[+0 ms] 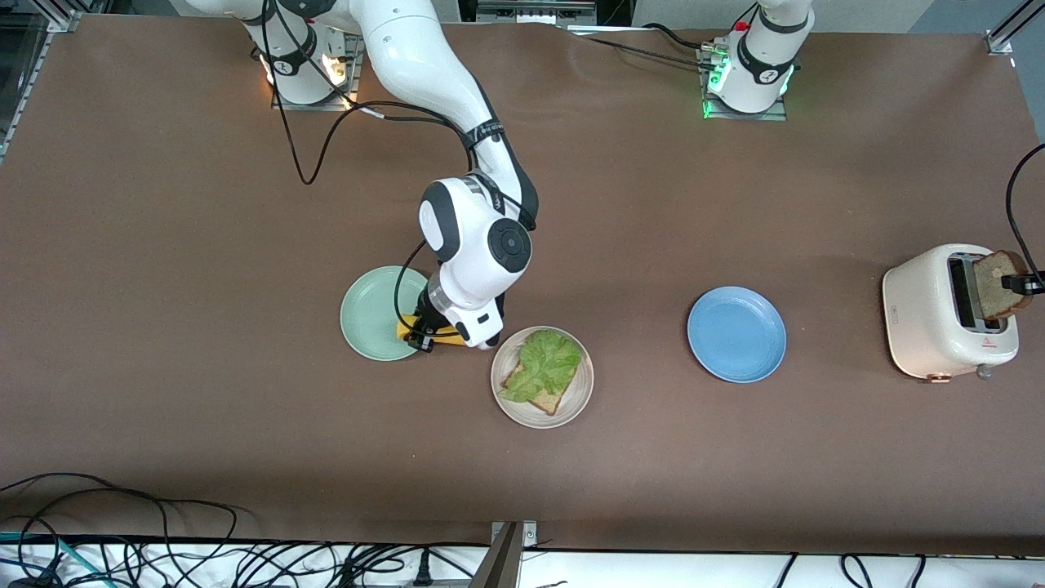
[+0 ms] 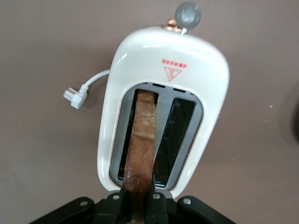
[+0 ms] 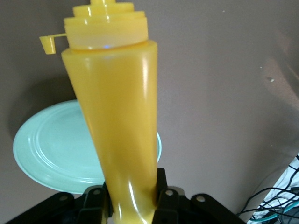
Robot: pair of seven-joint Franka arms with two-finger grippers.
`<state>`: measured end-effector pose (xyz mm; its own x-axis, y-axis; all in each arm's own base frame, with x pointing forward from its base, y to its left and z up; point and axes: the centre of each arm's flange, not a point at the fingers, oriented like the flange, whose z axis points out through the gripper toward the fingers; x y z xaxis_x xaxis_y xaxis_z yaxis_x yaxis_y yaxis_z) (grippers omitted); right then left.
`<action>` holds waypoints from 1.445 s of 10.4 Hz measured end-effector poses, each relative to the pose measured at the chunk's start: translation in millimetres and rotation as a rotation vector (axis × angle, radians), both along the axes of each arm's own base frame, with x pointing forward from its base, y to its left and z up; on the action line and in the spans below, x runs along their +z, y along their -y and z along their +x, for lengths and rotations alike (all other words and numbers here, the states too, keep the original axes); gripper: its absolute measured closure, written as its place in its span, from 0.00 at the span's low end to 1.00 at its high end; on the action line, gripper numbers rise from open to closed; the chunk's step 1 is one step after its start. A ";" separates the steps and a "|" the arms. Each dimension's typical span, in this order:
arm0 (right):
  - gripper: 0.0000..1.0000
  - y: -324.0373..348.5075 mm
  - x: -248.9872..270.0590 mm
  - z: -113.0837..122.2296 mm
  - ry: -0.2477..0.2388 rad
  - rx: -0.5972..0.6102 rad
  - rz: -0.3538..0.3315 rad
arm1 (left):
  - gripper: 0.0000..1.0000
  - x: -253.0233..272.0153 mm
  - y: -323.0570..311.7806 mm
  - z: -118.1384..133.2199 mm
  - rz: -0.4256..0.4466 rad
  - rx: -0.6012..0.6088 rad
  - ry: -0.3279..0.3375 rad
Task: Make sandwich on beige plate with both arms
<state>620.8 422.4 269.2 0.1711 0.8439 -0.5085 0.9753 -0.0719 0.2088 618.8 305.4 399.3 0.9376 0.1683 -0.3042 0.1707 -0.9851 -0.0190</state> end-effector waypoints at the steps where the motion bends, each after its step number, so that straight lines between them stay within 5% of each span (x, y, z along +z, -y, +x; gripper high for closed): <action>1: 0.64 0.1 0.3 0.2 0.000 0.002 -0.001 | 0.87 22.7 7.7 -0.6 0.006 -0.008 0.016; 4: 0.64 0.4 0.6 0.9 -0.005 -0.004 0.016 | 0.91 97.1 42.2 -5.3 0.012 -0.046 0.091; 5: 0.64 6.8 -1.3 5.4 -0.030 -0.042 0.080 | 0.91 113.1 59.7 -5.3 -0.021 -0.051 0.115; 10: 0.64 160.8 20.1 63.1 -0.303 -0.358 0.625 | 0.91 144.1 166.1 14.5 -0.231 0.194 0.158; 15: 0.64 287.5 22.2 75.0 -0.524 -0.233 0.999 | 0.91 146.4 355.3 46.0 -0.371 0.372 0.116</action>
<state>695.8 134.8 291.4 0.3408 0.8860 0.3143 0.8667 -0.1666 -0.4701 664.8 -49.9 545.7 0.8662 0.3961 -0.3046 0.4895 -0.7949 0.3585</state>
